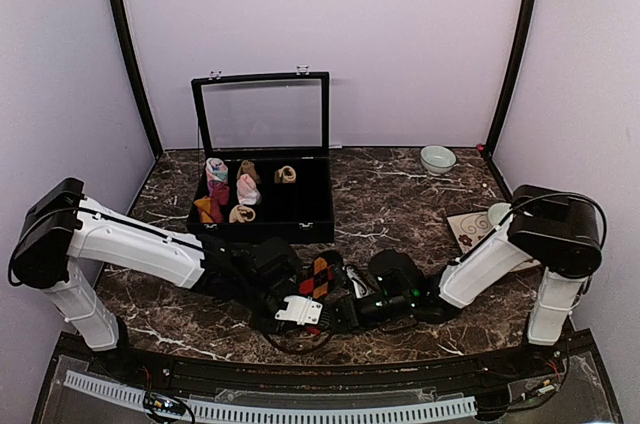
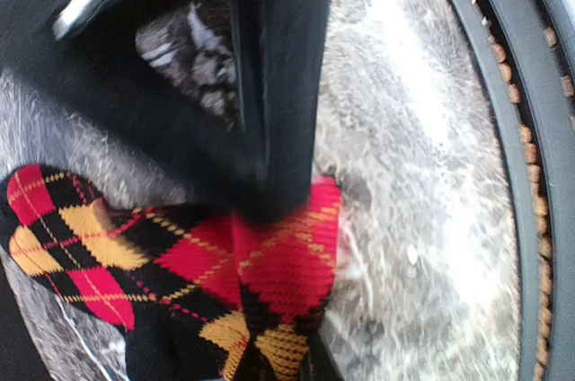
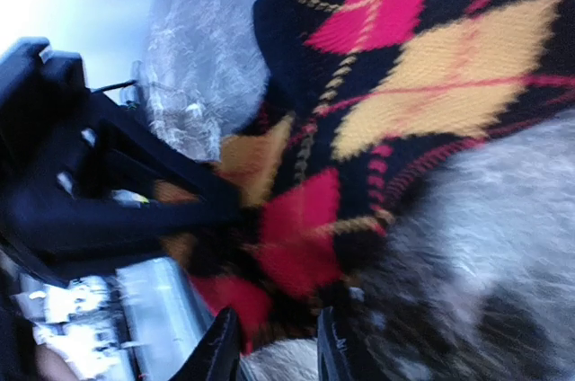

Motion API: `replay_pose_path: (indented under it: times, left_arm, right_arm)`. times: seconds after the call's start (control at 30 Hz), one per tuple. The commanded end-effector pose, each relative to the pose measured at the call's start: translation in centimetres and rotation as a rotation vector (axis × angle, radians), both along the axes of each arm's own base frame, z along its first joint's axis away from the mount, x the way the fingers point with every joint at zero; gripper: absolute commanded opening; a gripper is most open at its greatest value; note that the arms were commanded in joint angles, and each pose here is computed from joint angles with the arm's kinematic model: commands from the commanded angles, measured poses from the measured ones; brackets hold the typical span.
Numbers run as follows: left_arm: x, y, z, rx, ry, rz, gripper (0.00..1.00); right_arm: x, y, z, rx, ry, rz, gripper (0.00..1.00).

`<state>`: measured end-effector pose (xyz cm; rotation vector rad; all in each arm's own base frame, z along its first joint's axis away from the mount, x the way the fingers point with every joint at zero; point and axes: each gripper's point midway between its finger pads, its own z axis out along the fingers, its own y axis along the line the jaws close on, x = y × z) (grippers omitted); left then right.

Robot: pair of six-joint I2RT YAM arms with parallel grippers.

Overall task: Roll the socks
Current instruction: Roll the sock at the center of the board, then move the bin to the center of the board.

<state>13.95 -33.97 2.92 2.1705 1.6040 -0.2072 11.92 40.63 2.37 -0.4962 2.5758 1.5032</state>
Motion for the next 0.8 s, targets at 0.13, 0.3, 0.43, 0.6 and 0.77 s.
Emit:
replay_pose_path:
  times: [0.13,0.3,0.43,0.6,0.77]
  left_arm:
    - [-2.7,1.3,5.9,-0.048,0.377,0.013,0.00]
    - [-2.7,0.6,8.2,-0.098,0.484,0.019,0.00]
    - [-2.4,0.2,6.9,-0.079,0.503,0.040,0.00]
    - [-2.1,0.7,3.4,-0.009,0.508,0.083,0.00]
    - [-2.5,1.6,0.6,0.052,0.462,0.066,0.00]
  right_arm:
    - [3.6,-8.4,0.6,-0.398,-0.403,-0.074,0.41]
    - [6.6,-10.8,9.6,-0.306,-0.680,-0.251,0.43]
    - [7.0,-13.9,11.3,-0.213,-0.701,-0.418,0.26]
    - [4.8,-13.8,9.5,-0.120,-0.662,-0.335,0.28]
    - [4.5,-13.1,7.2,-0.165,-0.621,-0.294,0.26]
